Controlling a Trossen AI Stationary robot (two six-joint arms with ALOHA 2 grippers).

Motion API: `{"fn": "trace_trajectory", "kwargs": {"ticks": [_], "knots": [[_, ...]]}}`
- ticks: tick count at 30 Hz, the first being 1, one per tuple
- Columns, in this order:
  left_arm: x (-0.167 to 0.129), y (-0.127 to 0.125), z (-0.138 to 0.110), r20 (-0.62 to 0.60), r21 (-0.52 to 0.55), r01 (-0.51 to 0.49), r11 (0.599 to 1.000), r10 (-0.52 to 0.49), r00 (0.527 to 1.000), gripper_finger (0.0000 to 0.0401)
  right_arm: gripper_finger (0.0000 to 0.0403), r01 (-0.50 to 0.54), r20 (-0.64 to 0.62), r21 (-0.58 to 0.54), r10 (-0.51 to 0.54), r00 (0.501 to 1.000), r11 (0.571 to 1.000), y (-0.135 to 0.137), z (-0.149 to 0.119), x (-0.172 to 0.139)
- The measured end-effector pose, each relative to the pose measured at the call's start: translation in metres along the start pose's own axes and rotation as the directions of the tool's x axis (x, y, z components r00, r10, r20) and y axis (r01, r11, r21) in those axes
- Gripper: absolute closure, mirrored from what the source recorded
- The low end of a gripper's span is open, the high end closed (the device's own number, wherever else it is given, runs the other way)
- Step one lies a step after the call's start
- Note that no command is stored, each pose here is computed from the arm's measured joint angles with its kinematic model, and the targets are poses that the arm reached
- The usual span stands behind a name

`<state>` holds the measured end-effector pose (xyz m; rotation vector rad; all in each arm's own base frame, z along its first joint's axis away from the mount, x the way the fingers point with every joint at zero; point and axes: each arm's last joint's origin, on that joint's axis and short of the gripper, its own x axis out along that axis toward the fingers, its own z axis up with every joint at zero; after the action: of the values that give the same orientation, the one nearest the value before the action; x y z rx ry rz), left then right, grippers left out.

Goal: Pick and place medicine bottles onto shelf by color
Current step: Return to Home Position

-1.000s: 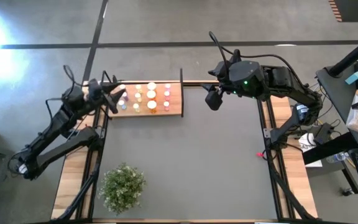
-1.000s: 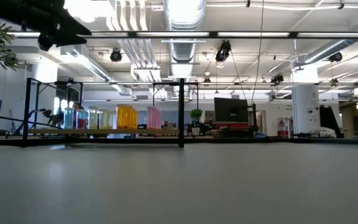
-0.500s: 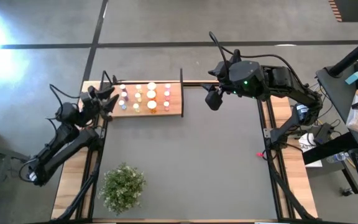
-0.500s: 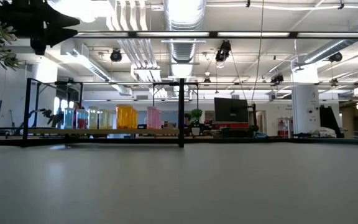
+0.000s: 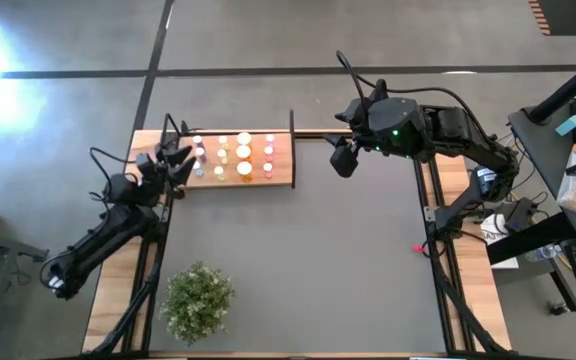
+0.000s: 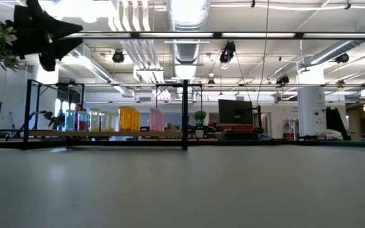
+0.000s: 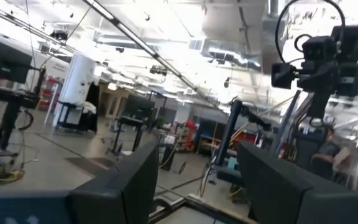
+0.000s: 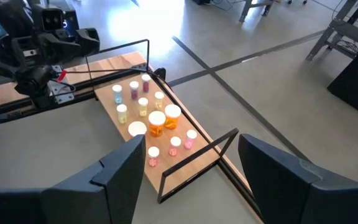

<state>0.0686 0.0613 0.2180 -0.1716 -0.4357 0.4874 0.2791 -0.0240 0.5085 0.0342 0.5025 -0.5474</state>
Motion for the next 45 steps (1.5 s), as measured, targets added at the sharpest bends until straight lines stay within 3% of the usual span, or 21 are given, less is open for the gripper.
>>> {"fn": "trace_trajectory", "kwargs": {"ticks": [11, 17, 45], "knots": [[-0.002, 0.004, -0.015, -0.02, -0.039, 0.016, 0.999, -0.017, 1.0, 0.0199, 0.0154, 0.0, 0.0, 0.0, 0.0, 1.0, 1.0, 0.0, 0.0, 0.0], [-0.003, 0.008, -0.024, -0.1, -0.06, -0.012, 0.998, 0.006, 0.995, 0.0199, 0.0154, 0.0, 0.0, 0.0, 0.0, 1.0, 1.0, 0.0, 0.0, 0.0], [0.001, 0.011, -0.03, -0.151, -0.07, -0.035, 0.997, 0.024, 0.988, 0.0199, 0.0154, 0.0, 0.0, 0.0, 0.0, 1.0, 1.0, 0.0, 0.0, 0.0]]}}
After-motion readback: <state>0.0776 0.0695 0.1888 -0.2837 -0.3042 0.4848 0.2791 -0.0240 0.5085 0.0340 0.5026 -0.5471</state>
